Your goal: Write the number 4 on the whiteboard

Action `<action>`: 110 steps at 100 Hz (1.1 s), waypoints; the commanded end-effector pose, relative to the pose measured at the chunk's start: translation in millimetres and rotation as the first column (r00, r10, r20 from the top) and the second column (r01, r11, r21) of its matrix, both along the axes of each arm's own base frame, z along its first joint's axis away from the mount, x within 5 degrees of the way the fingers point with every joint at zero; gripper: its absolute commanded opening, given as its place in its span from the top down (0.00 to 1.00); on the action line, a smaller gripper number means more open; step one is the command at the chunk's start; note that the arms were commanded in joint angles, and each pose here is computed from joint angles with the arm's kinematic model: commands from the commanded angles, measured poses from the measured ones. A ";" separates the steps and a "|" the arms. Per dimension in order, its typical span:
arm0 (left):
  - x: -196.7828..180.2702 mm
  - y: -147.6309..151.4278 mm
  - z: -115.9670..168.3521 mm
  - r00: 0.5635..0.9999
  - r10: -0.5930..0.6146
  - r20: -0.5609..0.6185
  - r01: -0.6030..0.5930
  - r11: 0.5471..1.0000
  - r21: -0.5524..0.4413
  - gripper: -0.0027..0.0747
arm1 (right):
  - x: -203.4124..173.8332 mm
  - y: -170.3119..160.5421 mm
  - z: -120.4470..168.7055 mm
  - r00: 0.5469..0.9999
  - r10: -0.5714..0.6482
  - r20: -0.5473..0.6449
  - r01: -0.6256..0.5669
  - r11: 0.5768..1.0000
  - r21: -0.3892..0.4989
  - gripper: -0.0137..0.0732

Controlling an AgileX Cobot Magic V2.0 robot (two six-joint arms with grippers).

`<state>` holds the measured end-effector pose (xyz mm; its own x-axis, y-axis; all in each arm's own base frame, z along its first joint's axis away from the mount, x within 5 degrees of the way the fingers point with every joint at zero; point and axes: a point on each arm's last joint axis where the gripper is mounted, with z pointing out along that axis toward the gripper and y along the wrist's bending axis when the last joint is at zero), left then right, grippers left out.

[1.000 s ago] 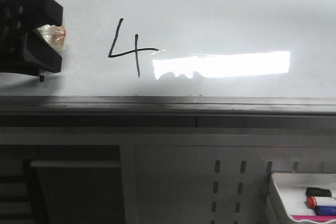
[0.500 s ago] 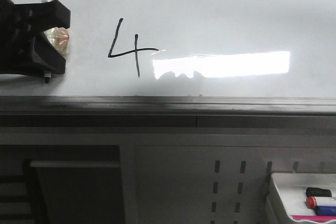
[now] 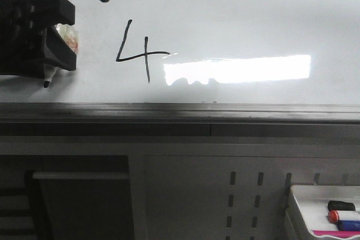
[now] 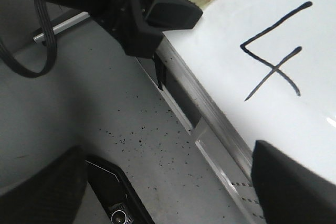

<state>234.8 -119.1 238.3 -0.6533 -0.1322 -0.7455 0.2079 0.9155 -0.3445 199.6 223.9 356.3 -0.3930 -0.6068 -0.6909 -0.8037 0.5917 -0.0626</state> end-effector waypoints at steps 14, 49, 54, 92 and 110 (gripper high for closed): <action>-9.1 5.9 39.9 0.985 -0.032 0.169 0.033 0.999 -0.003 0.58 | -7.9 -15.9 32.4 0.993 -0.030 0.113 0.020 0.996 0.092 0.45; -69.6 35.5 70.2 0.938 -0.058 0.341 0.065 0.998 -0.009 0.98 | -48.0 -61.2 18.0 0.970 -0.065 0.234 0.012 0.974 0.225 0.92; -82.2 42.0 73.1 0.921 -0.062 0.386 0.069 0.998 -0.005 0.99 | -57.6 -71.3 13.5 0.958 -0.076 0.275 -0.003 0.962 0.274 0.92; -158.3 82.0 45.5 0.771 -0.129 0.624 0.064 0.990 0.126 0.99 | -133.5 -152.3 -60.4 0.875 -0.159 0.456 -0.102 0.863 0.496 0.92; -173.5 89.5 32.5 0.734 -0.111 0.670 0.057 0.993 0.101 0.99 | -151.0 -171.4 -92.5 0.859 -0.177 0.481 -0.120 0.843 0.525 0.92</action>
<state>65.6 -31.3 258.9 -0.0886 0.0129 -0.9960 0.4322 0.9014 -0.0268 53.0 57.9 258.6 -0.0112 -0.1801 -0.9836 -0.7443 0.6584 -0.1120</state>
